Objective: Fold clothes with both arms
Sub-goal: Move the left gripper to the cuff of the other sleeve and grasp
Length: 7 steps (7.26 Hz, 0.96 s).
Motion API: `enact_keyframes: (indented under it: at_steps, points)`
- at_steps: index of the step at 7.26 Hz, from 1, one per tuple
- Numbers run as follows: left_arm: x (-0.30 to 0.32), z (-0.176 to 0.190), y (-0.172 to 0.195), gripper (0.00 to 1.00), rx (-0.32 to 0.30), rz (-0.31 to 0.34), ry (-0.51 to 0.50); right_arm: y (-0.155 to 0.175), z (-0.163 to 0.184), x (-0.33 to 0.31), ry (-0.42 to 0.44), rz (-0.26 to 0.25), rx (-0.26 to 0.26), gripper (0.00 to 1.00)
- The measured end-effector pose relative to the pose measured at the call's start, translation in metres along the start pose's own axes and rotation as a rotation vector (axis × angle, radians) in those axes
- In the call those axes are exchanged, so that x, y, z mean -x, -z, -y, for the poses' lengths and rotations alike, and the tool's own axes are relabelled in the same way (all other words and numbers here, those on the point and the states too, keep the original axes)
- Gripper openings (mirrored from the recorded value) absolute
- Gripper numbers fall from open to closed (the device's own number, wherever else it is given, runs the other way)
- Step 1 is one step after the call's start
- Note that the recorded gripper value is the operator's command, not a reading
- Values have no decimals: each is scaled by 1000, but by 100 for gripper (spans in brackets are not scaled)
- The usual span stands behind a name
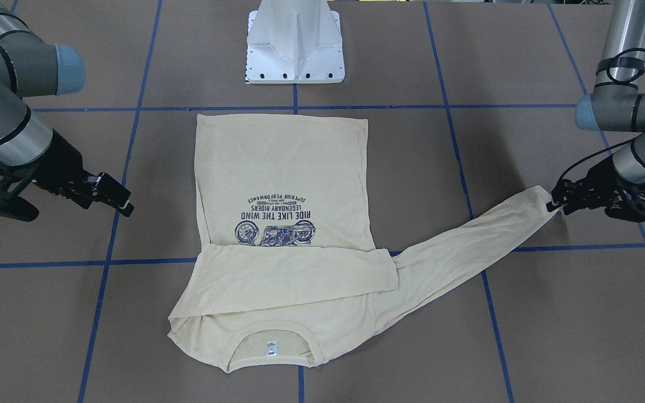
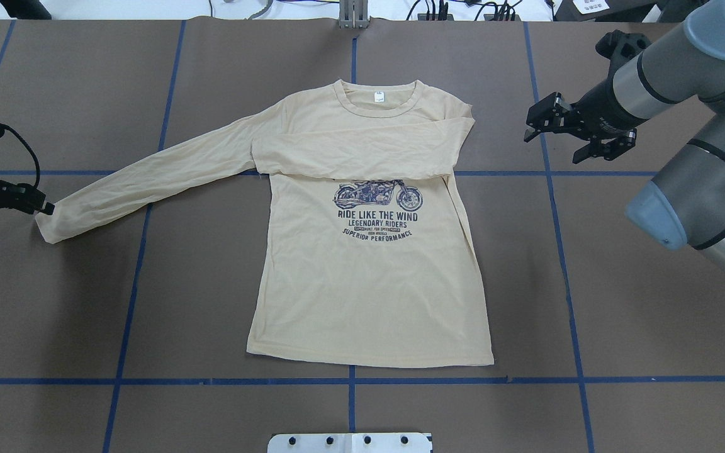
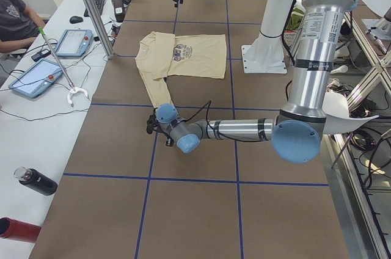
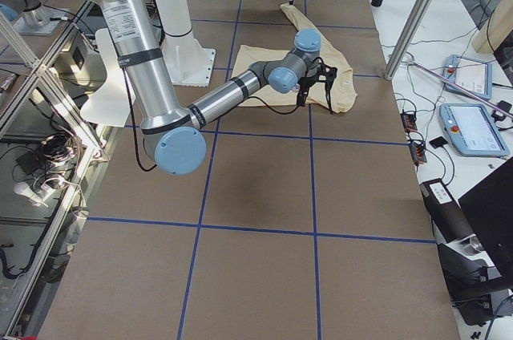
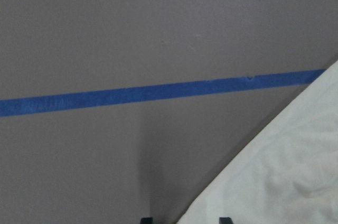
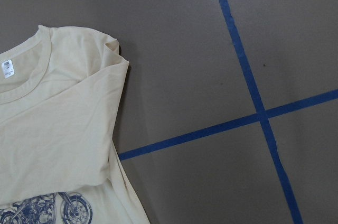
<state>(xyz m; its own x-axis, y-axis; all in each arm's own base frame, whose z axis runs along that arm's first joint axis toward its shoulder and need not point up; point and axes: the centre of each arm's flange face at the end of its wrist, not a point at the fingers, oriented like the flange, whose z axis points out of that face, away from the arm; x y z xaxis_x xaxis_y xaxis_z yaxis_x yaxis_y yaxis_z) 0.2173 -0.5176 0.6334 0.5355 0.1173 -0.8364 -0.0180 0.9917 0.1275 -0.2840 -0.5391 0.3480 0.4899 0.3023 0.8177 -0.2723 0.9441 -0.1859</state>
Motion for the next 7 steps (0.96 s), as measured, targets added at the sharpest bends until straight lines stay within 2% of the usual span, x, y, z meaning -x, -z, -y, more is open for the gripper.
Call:
enact_keyframes:
  at_steps: [2,3,4,5,7]
  points:
    - [2,-1,-1,48,3,2,4,0,0,0,0,0,1,100]
    - [3,-1,-2,37,4,2,5,0,0,0,0,0,2,100]
    - [3,-1,-2,8,4,2,6,0,0,0,0,0,2,100]
    - [3,-1,-2,0,5,2,7,0,0,0,0,0,2,100]
    - [1,-1,-1,0,3,-1,5,-1,0,0,0,-1,3,100]
